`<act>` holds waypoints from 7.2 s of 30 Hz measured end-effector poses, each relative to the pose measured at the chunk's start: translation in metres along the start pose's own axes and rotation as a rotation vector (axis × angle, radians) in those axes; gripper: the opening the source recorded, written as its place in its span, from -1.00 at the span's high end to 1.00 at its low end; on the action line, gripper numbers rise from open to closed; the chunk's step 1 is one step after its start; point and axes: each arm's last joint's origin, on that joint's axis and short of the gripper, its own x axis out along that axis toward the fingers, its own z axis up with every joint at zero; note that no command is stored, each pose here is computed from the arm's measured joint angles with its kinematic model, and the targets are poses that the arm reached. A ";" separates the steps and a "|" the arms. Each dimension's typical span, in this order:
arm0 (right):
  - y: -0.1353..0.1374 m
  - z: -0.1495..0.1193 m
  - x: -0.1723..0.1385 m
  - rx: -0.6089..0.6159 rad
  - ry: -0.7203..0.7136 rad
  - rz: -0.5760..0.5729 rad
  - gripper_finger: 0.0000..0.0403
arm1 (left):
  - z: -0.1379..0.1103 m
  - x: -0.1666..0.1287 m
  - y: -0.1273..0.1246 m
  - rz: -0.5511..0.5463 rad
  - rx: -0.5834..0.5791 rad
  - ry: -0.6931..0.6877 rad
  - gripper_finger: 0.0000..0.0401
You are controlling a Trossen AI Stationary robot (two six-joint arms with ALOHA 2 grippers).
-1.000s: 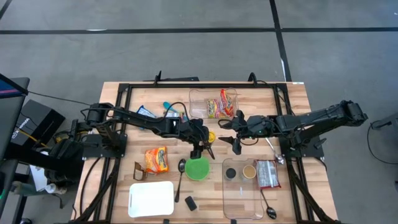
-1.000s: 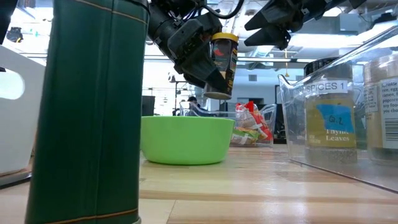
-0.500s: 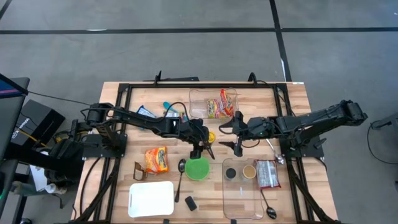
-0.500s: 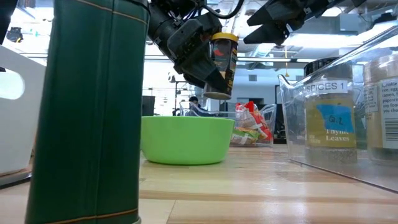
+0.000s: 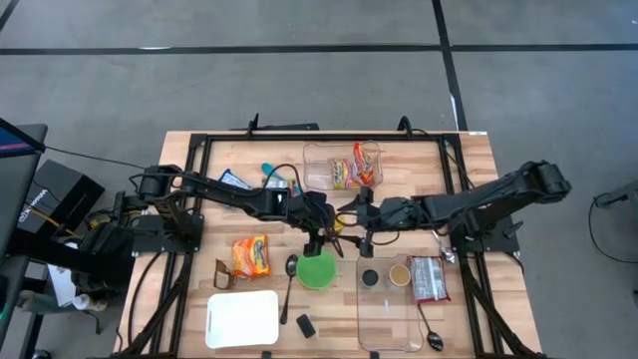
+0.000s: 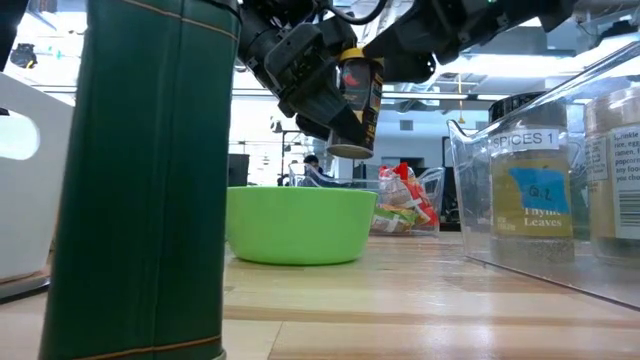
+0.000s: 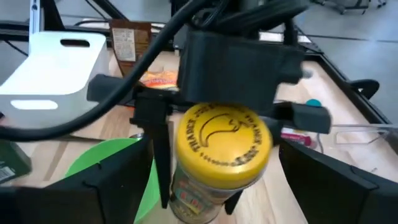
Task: Pick & Place Food Item
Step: Put the black seasoning into the bottom transparent bin
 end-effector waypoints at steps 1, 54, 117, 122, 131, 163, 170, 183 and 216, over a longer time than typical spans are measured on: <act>-0.001 -0.001 0.001 0.001 0.003 -0.002 -0.70 | 0.000 0.000 0.000 0.000 0.000 0.000 -0.13; 0.001 -0.001 0.012 0.092 -0.037 0.025 -0.53 | 0.003 0.000 0.000 0.002 0.006 -0.036 -0.13; 0.002 -0.003 0.012 0.137 -0.015 0.025 -0.05 | 0.003 -0.001 0.000 0.006 0.008 -0.030 -0.56; 0.002 -0.004 0.012 0.129 -0.008 0.026 -0.05 | 0.004 -0.013 0.000 0.005 0.007 -0.002 -0.64; 0.002 -0.006 0.012 0.123 0.013 0.024 -0.06 | 0.011 -0.051 -0.002 0.010 0.006 0.013 -0.63; 0.009 -0.007 0.010 0.109 0.017 0.042 -0.08 | -0.018 -0.182 0.030 0.339 -0.036 -0.241 0.36; 0.009 -0.006 0.010 0.111 0.012 0.042 -0.06 | -0.052 -0.200 0.027 0.377 -0.050 -0.373 0.59; 0.009 -0.007 0.010 0.110 0.016 0.044 -0.06 | -0.079 -0.210 0.021 0.385 -0.052 -0.486 0.71; 0.029 0.006 0.004 0.044 -0.031 0.110 -0.09 | -0.080 -0.210 0.020 0.384 -0.054 -0.486 0.70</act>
